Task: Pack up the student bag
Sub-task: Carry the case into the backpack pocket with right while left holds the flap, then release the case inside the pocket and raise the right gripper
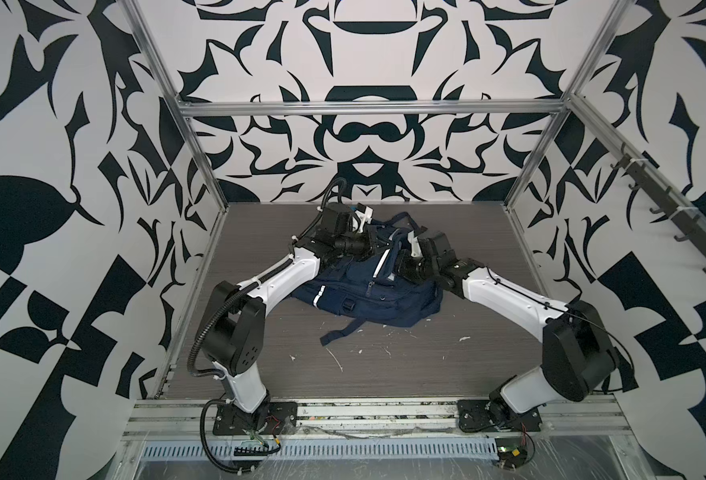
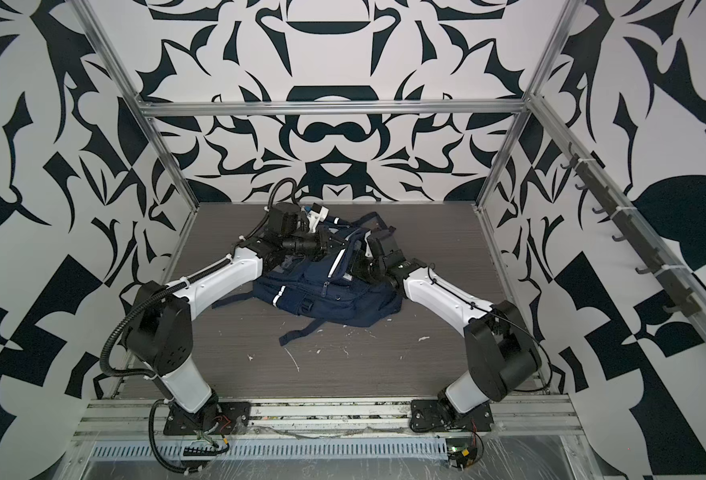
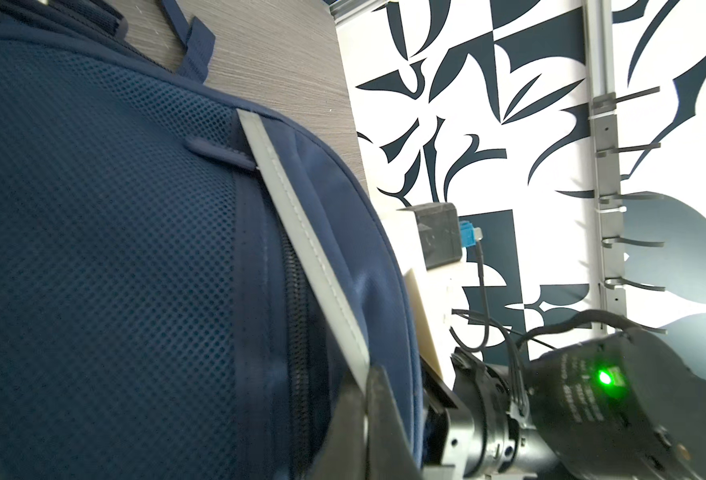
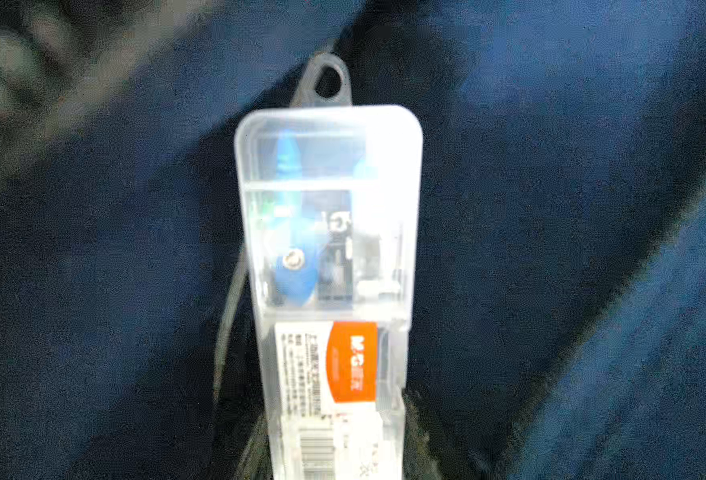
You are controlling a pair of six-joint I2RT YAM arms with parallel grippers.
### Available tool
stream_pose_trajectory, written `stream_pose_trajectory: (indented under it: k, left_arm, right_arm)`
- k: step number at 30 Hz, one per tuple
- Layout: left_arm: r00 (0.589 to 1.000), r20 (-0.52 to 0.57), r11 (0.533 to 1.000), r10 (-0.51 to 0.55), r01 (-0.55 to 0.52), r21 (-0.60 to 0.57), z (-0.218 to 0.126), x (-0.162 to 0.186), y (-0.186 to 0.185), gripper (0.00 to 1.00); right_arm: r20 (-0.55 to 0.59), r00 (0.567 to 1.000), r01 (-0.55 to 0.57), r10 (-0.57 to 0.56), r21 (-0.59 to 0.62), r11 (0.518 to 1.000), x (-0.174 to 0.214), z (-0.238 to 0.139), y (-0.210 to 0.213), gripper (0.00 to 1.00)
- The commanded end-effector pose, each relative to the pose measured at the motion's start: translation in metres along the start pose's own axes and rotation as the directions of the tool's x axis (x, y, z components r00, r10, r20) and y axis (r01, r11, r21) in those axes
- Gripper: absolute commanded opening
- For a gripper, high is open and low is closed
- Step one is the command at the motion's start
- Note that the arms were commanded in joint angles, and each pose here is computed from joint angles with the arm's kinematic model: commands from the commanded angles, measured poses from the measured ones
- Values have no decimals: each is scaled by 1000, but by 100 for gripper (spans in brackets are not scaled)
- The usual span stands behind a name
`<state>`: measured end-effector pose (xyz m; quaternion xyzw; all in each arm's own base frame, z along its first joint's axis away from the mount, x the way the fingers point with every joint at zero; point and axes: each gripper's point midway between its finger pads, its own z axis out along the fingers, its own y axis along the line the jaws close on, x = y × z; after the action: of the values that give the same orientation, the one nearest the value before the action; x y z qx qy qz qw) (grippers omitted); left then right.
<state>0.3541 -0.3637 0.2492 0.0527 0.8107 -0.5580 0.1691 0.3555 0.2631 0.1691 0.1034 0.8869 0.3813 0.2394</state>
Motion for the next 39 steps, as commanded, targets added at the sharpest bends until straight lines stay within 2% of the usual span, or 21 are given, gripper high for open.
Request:
stream_pose_trajectory:
  k: [1, 12, 19, 24, 27, 33, 36, 39]
  left_arm:
    - [984, 64, 958, 166, -177, 224, -28, -7, -91, 0]
    - [992, 77, 935, 102, -122, 333, -27, -20, -113, 0]
    - [993, 76, 932, 96, -116, 342, -28, -21, -117, 0]
    - [993, 75, 929, 86, -107, 355, -28, -21, -118, 0]
    - [993, 75, 928, 87, -108, 357, -28, -21, -119, 0]
    - [993, 83, 932, 78, -103, 348, -27, -23, -116, 0]
    - [994, 88, 936, 70, -95, 338, -26, -23, -112, 0]
    - [994, 94, 943, 55, -83, 323, -26, -25, -105, 0]
  right_arm:
    - [88, 995, 52, -38, -152, 987, -18, -17, 39, 0]
    - [98, 994, -26, 51, -244, 969, -16, -7, 29, 0]
    - [82, 993, -64, 90, -272, 960, -19, 11, 26, 2]
    - [58, 996, -50, 63, -207, 977, -19, 21, 19, 8]
    - [76, 996, -39, 54, -181, 983, -21, 18, 16, 18]
    - [99, 994, -38, 56, -179, 983, -25, 7, 20, 52]
    - [111, 993, -25, 45, -172, 985, -24, -4, 21, 61]
    - [124, 992, -10, 32, -169, 986, -22, -16, 22, 64]
